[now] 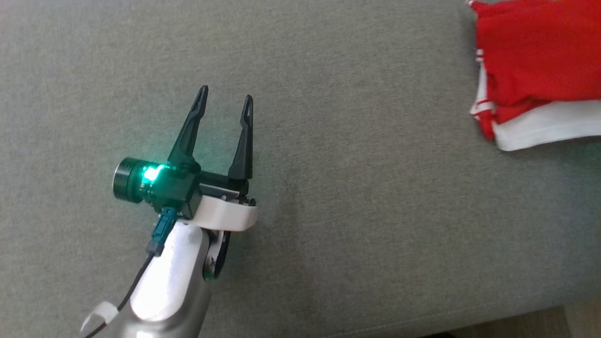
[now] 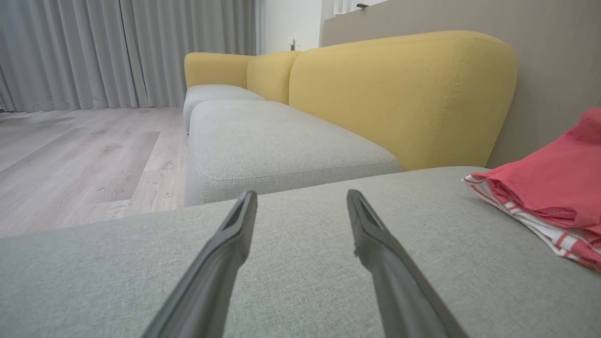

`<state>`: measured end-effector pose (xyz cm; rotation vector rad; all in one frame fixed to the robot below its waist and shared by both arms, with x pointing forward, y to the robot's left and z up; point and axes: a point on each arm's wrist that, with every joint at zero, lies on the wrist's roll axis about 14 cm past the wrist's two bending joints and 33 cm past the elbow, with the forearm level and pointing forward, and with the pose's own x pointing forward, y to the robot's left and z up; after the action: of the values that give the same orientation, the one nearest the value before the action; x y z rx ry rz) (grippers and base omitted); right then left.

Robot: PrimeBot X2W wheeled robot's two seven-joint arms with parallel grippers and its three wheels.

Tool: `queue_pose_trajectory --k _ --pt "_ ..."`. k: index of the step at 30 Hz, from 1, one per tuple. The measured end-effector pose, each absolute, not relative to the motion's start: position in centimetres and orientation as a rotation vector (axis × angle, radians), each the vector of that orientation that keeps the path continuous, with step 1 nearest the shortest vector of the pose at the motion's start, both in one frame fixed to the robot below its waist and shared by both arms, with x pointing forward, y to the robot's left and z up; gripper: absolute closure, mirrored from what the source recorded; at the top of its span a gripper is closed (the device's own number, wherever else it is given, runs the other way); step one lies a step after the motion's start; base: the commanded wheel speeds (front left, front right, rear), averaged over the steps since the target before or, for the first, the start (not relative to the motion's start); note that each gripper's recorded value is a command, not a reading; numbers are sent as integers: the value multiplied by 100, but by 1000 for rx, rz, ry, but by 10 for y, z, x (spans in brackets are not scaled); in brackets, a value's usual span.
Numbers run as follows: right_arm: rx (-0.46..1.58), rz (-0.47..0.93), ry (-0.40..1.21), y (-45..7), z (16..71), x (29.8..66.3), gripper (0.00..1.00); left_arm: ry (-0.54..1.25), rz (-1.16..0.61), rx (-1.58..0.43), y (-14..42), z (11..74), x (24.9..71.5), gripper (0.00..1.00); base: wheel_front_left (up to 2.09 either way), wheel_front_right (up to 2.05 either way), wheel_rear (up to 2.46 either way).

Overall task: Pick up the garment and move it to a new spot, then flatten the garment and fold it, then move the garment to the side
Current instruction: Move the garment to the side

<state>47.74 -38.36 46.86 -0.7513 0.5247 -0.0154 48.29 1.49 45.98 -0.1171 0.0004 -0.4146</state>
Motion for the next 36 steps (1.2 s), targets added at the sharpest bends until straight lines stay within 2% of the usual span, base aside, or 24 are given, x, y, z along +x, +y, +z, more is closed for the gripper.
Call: queue_pose_trajectory --k 9,10,11,22,30,36 --pt "-737 -70 579 -398 454 488 100 31 -375 -104 31 447 485 0 0 0 0" --pt "-732 -76 580 -399 454 488 68 30 -372 -102 32 447 485 0 0 0 0" --pt "-728 -85 577 -400 455 488 0 30 -370 -101 33 448 485 0 0 0 0" --pt "-634 -84 438 -364 484 486 0 -36 -329 -90 47 481 478 0 0 0 0" --pt "-395 20 154 -279 530 483 0 -81 -243 -78 76 506 453 0 0 0 0" --pt "-149 60 -21 -223 550 464 0 -110 -173 -61 101 520 430 0 0 0 0"
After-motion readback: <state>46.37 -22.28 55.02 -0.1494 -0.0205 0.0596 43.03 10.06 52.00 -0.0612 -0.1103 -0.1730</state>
